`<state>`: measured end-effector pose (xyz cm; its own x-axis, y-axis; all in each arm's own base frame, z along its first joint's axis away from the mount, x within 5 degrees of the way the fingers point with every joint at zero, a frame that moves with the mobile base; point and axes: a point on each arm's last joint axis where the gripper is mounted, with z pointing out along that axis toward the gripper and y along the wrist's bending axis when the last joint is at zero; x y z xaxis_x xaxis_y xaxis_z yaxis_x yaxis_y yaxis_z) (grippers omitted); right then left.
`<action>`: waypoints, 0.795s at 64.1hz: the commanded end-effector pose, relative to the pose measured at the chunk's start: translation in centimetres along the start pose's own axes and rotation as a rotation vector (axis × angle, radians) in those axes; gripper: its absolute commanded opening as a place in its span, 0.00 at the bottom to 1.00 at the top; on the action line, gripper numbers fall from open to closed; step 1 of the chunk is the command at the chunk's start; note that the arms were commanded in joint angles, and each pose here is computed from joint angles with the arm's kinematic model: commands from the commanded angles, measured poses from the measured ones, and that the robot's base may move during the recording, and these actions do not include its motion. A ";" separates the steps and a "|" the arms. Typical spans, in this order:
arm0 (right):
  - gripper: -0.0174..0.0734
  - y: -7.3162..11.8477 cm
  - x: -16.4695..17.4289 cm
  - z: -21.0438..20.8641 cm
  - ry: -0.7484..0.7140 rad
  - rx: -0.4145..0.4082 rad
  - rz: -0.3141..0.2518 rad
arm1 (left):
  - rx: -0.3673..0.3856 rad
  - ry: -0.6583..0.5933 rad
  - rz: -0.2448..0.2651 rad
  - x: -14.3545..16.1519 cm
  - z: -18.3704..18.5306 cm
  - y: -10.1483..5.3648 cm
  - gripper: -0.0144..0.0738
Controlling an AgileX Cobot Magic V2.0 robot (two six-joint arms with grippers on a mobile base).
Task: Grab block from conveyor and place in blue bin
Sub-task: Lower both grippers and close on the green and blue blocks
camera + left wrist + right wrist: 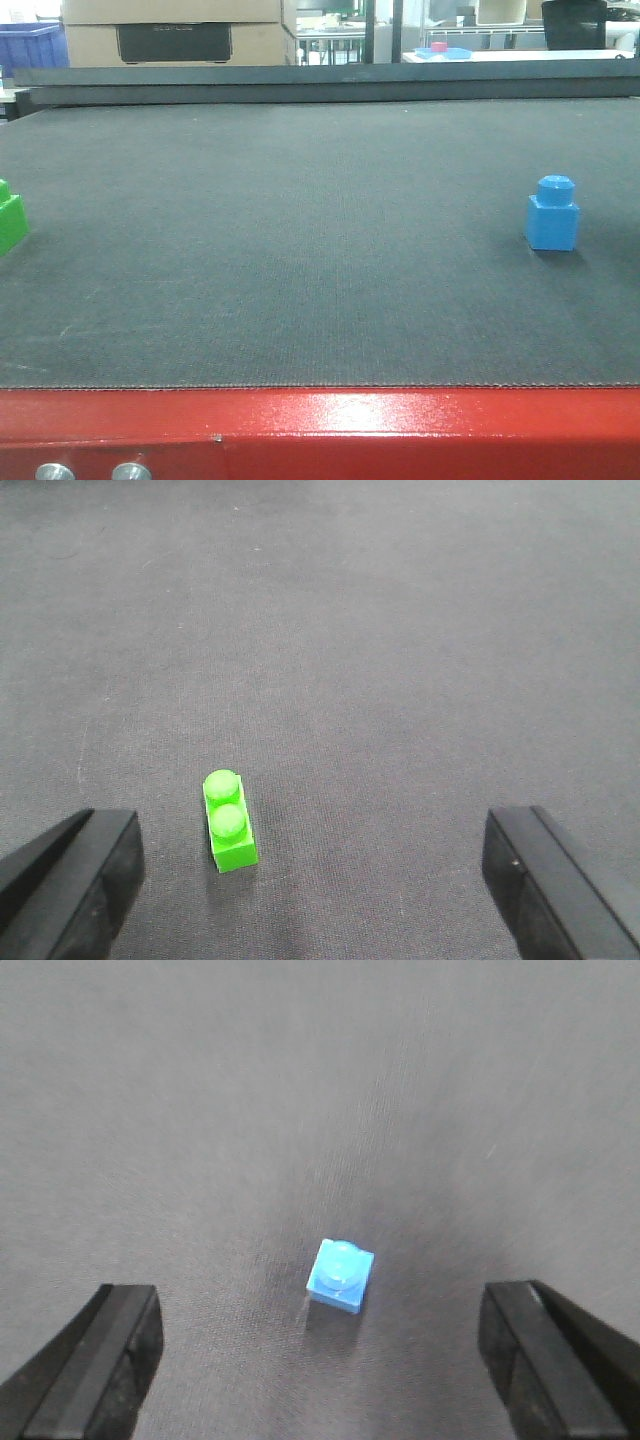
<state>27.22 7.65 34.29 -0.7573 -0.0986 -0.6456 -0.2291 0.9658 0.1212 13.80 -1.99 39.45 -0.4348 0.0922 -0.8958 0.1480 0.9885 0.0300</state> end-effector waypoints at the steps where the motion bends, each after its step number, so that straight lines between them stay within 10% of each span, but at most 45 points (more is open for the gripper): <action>1: 0.76 -0.3 -0.3 3.2 0.081 0.014 0.046 | 0.010 -0.019 -0.007 -0.3 -0.2 -0.1 0.84; 15: 0.76 -0.8 -0.4 9.5 0.216 0.047 0.150 | 0.010 -0.018 -0.007 -0.3 -0.2 -0.1 0.84; 43: 0.76 -1.6 1.2 15.6 0.369 0.081 0.149 | 0.010 -0.001 -0.007 -0.1 -0.2 -0.1 0.84; 51: 0.62 -1.7 1.3 15.8 0.368 0.086 0.142 | 0.010 0.005 -0.007 -0.1 -0.1 -0.1 0.84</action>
<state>36.02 9.73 21.08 -0.9576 -0.0167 -0.2877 -0.0564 0.9899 0.1303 13.73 -1.98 39.30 -0.4515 0.0945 -0.8872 0.1480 0.9885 0.0300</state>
